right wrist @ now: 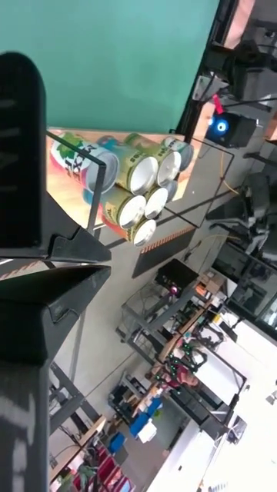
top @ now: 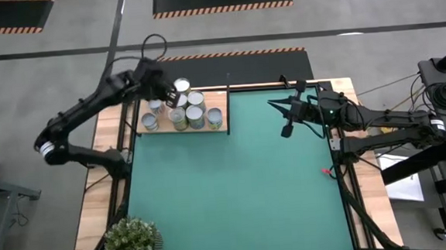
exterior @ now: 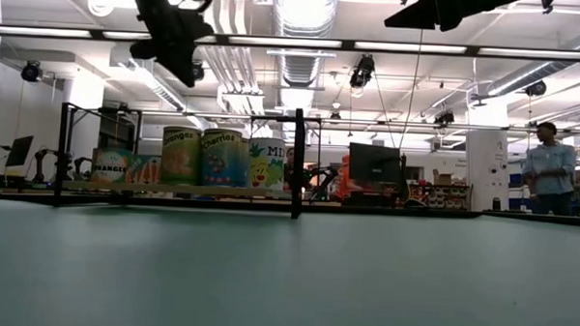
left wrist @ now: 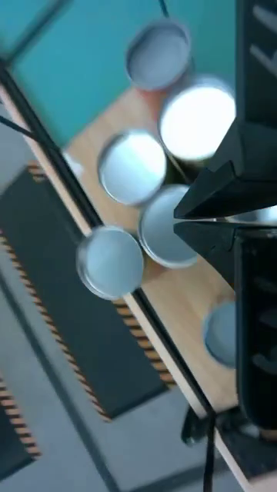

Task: Pick and place cans onto a shelf
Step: Put the canned carrots on the shelf

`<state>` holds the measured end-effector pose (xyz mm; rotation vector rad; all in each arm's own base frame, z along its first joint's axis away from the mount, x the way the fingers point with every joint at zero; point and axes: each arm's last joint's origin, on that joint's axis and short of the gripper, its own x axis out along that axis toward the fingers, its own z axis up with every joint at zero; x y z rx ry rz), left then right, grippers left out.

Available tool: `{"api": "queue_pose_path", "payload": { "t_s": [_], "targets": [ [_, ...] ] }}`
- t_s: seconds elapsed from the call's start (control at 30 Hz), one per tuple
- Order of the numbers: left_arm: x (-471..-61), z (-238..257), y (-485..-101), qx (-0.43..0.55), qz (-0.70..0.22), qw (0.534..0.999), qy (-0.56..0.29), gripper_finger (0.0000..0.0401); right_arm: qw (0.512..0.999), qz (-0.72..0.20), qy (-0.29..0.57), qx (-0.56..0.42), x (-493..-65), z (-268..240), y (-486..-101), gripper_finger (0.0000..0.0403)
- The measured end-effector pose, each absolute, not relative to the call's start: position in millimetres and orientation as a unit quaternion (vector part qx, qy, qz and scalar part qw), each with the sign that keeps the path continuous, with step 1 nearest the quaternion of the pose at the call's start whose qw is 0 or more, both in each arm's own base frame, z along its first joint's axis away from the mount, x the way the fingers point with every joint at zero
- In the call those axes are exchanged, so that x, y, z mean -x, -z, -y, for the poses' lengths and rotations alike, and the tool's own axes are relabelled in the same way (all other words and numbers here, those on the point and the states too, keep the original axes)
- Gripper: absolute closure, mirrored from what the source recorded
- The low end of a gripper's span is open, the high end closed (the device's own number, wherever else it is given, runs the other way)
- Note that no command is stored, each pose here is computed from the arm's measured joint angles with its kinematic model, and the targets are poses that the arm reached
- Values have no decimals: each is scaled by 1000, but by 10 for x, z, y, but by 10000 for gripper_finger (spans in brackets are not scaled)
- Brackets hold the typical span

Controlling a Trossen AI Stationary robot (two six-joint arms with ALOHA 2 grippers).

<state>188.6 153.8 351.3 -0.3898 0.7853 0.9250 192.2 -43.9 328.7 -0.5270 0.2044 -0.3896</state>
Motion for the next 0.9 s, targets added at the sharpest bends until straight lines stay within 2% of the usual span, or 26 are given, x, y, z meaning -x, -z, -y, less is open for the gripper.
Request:
{"api": "queue_pose_path", "payload": {
  "t_s": [0.3,0.57,0.67,0.9],
  "targets": [
    [-1814,-1335,-3217,178,-289,823,-456,401,942,-95,192,259,-1934,441,-3293,394],
    [-1758,-1449,-3028,199,-308,796,-482,401,938,-104,188,271,-1967,447,-3267,394],
    [-1730,-1538,-2963,215,-336,771,-497,401,938,-105,188,272,-1968,448,-3266,394],
    [-1632,-1879,-2827,266,-448,666,-534,401,938,-105,188,272,-1968,448,-3265,394]
  ]
}}
